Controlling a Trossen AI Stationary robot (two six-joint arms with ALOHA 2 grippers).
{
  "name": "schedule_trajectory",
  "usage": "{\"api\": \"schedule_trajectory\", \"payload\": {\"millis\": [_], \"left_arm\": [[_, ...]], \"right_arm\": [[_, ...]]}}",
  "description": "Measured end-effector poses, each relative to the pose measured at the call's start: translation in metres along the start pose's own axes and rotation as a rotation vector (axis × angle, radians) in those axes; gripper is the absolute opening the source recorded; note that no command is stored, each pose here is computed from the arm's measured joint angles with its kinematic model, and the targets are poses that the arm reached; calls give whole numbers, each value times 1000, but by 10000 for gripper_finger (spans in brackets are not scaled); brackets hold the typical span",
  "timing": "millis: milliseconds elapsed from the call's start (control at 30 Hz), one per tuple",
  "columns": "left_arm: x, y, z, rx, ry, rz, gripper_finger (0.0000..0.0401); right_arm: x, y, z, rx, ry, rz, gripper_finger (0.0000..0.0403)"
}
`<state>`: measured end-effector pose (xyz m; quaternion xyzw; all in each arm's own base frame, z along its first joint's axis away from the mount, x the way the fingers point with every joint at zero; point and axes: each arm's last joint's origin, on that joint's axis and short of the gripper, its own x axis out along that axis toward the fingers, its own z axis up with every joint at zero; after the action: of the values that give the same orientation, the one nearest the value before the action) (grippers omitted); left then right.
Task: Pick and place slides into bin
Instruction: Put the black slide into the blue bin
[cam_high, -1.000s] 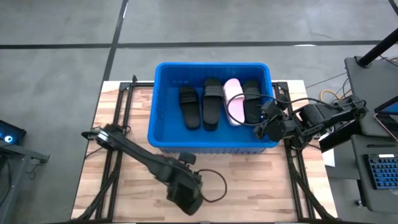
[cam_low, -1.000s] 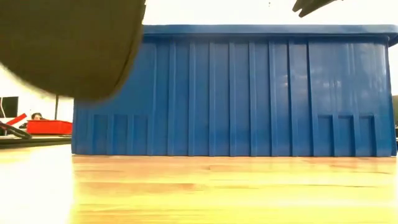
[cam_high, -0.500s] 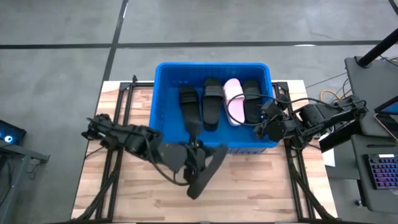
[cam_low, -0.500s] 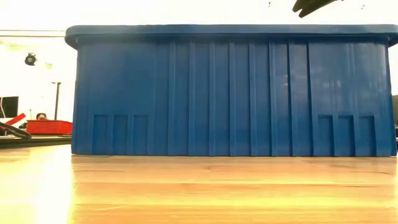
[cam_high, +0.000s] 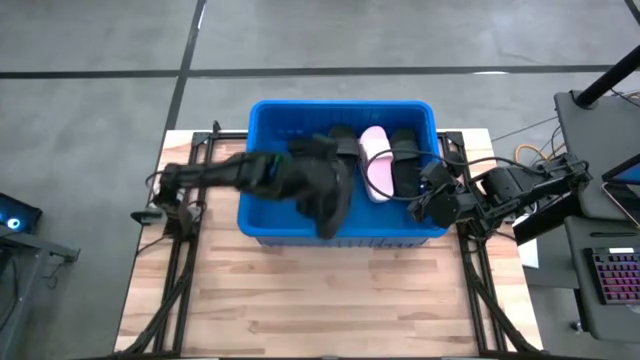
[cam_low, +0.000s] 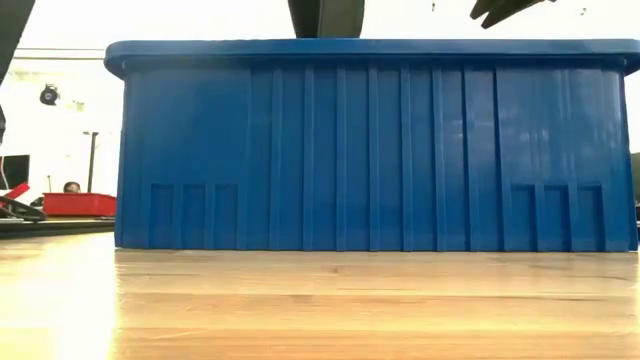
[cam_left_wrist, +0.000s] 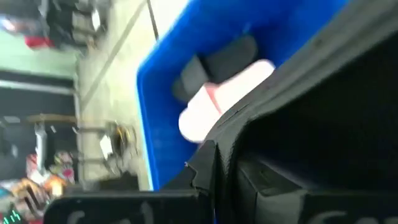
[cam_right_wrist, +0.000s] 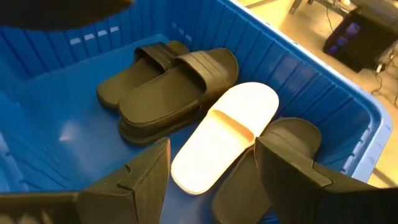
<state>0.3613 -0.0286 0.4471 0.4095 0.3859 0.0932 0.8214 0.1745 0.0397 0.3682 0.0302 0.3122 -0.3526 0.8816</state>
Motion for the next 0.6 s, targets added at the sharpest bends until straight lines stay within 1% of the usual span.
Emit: {"api": "schedule_trajectory", "payload": {"millis": [100,167,333,467,533,600], "left_arm": [[26,16,-23,4,70,-28,7],[42,24,-39,48,131,-35,4],[81,29,-78,236,265,-109,2],[105,32,-106,370,345,-157,1],[115,32,-116,442,392,-157,1],[127,30,-123,497,400,-137,1]], "right_arm": [[0,0,0,48,-8,-9,224],[0,0,0,70,-15,-17,224],[0,-1,1,105,-29,-32,224],[0,-1,1,115,-37,-41,224],[0,-2,1,132,-47,-50,224],[0,-2,1,138,-55,-58,224]]}}
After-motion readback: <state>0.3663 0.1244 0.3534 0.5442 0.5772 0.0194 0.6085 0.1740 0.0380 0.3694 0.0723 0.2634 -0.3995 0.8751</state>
